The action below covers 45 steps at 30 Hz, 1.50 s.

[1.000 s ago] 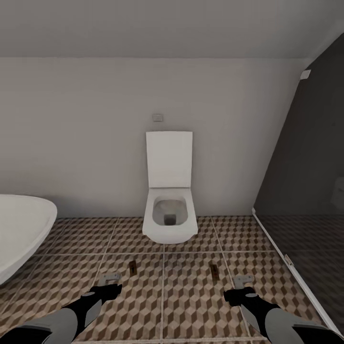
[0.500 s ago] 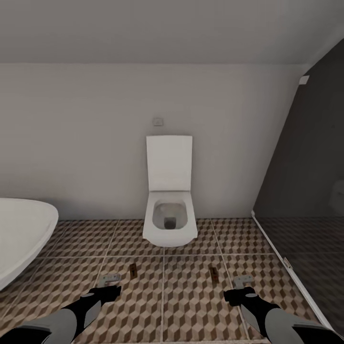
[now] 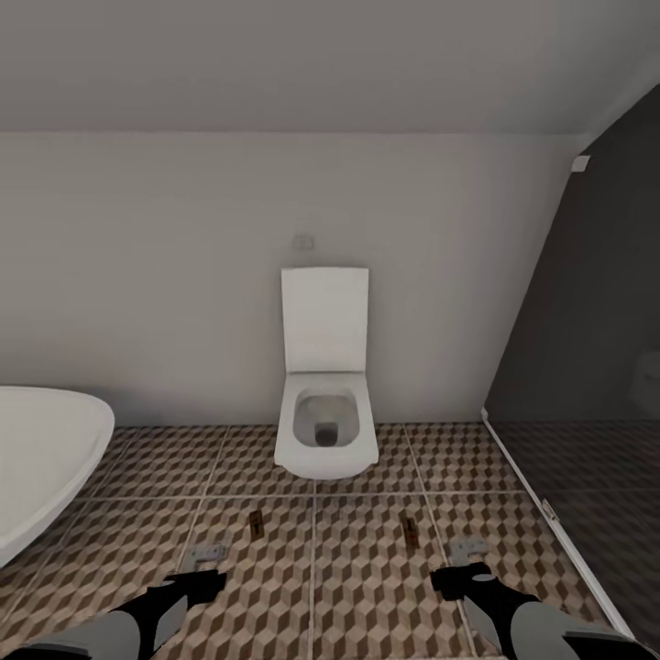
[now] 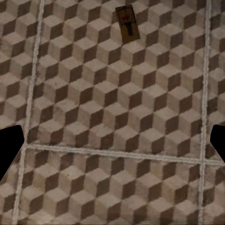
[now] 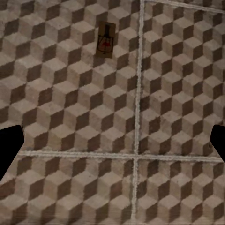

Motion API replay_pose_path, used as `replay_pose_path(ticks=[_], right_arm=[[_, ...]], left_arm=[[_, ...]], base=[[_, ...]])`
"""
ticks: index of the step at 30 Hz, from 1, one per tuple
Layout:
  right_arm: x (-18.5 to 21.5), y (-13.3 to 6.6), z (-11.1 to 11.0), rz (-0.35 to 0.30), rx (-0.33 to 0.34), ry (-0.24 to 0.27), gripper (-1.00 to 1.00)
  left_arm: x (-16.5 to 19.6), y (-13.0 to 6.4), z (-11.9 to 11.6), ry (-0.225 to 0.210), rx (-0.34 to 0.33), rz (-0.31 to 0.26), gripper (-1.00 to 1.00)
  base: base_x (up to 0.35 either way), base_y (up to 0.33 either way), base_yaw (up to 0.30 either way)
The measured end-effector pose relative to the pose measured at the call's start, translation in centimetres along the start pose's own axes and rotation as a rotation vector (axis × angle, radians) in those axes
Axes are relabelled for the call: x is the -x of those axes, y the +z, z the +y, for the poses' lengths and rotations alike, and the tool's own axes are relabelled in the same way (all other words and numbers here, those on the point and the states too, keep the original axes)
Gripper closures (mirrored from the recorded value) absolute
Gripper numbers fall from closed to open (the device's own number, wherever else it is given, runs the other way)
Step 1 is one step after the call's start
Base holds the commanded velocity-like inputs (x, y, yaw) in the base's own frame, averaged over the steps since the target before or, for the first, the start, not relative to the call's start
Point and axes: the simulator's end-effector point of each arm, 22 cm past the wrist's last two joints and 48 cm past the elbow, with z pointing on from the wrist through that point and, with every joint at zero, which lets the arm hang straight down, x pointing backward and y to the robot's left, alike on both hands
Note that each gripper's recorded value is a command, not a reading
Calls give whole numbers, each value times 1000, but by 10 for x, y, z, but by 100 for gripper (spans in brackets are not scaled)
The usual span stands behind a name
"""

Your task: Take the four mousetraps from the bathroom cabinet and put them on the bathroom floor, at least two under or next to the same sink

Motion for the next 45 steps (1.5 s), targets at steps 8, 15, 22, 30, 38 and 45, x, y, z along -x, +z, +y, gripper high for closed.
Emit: replay_pose_path(ticks=[8,15,22,30,38,45], right_arm=[[-48,-15,7,76,13,-9,-100],[-65,-29,9,112,20,-10,-100],[-84,-43,14,147,31,-13,-100],[-86,-57,12,162,31,-14,-100],[-80,-69,8,165,28,-15,-100],[-73,-79,6,164,27,-15,-100]], left_arm=[[-32,-14,14,4,17,55,-100],[-56,-28,24,8,29,101,-100],[-75,-42,30,11,34,139,-100],[-77,-56,32,12,36,152,-100],[-70,-68,32,12,37,154,-100],[-64,-79,33,12,36,154,-100]], base=[[0,0,0],[0,0,0],[0,0,0],[0,0,0],[0,0,0],[0,0,0]])
